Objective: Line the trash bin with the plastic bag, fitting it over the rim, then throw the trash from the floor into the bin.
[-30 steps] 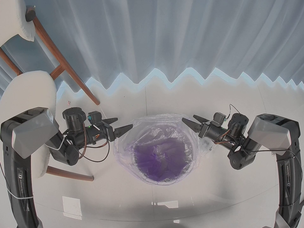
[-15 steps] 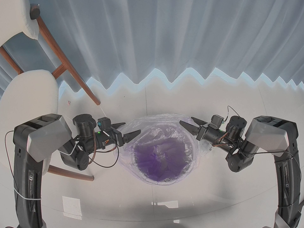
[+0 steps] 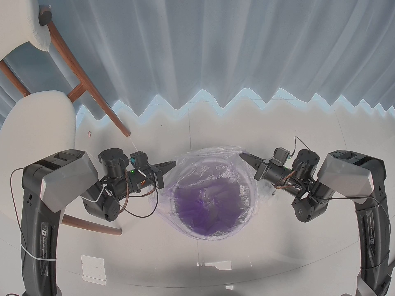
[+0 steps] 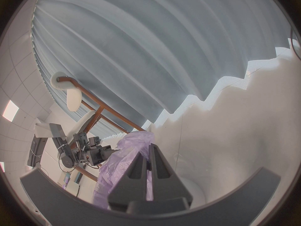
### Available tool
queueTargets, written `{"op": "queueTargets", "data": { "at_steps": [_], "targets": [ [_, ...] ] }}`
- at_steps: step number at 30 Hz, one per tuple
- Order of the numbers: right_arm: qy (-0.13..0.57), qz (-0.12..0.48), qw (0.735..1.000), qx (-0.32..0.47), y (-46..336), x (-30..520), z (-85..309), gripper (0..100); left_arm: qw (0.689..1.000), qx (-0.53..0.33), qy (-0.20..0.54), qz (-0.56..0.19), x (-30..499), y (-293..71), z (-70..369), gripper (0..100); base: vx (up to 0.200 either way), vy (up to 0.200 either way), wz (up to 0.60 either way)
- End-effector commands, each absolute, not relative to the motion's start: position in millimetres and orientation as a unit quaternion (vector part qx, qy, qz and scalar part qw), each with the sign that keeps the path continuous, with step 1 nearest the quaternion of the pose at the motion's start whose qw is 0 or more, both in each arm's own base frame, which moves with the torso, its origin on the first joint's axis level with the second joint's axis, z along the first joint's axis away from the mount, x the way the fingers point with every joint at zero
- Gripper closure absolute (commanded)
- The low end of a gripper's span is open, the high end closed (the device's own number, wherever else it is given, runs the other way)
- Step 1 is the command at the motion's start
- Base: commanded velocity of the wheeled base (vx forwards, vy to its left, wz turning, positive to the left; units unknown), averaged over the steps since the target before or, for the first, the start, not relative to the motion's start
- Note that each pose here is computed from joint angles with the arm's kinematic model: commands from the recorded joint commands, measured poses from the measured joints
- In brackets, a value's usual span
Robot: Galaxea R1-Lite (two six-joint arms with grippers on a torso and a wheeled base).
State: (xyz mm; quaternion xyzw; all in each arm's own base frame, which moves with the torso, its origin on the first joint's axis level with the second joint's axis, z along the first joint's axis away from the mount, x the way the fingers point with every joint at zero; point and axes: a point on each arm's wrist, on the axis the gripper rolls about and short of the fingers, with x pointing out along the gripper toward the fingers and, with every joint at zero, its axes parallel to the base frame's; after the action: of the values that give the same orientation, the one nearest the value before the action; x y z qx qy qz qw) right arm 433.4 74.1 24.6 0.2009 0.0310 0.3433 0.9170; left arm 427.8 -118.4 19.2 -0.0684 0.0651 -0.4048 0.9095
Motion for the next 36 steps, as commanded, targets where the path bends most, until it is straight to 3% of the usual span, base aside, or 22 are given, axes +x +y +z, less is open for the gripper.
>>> {"op": "queueTargets", "data": {
  "at_steps": [1,10,19,36],
  "targets": [
    [0.026,0.342,0.914,0.218,72.6,441.5,23.3,100,0.913,-0.075,0.055,-0.398,432.4,-125.1,23.2,100,0.0,0.0,0.0],
    [0.03,0.332,0.894,0.299,64.3,454.8,29.6,100,0.923,-0.113,0.056,-0.364,445.7,-137.8,15.3,100,0.0,0.0,0.0],
    [0.041,0.325,0.888,0.322,60.4,465.1,15.6,100,0.929,-0.125,0.064,-0.342,453.6,-142.7,5.0,100,0.0,0.0,0.0],
    [0.128,0.274,0.864,0.403,55.9,475.8,-2.3,100,0.926,-0.142,0.11,-0.331,453.2,-144.6,-14.8,100,0.0,0.0,0.0]
  ]
}}
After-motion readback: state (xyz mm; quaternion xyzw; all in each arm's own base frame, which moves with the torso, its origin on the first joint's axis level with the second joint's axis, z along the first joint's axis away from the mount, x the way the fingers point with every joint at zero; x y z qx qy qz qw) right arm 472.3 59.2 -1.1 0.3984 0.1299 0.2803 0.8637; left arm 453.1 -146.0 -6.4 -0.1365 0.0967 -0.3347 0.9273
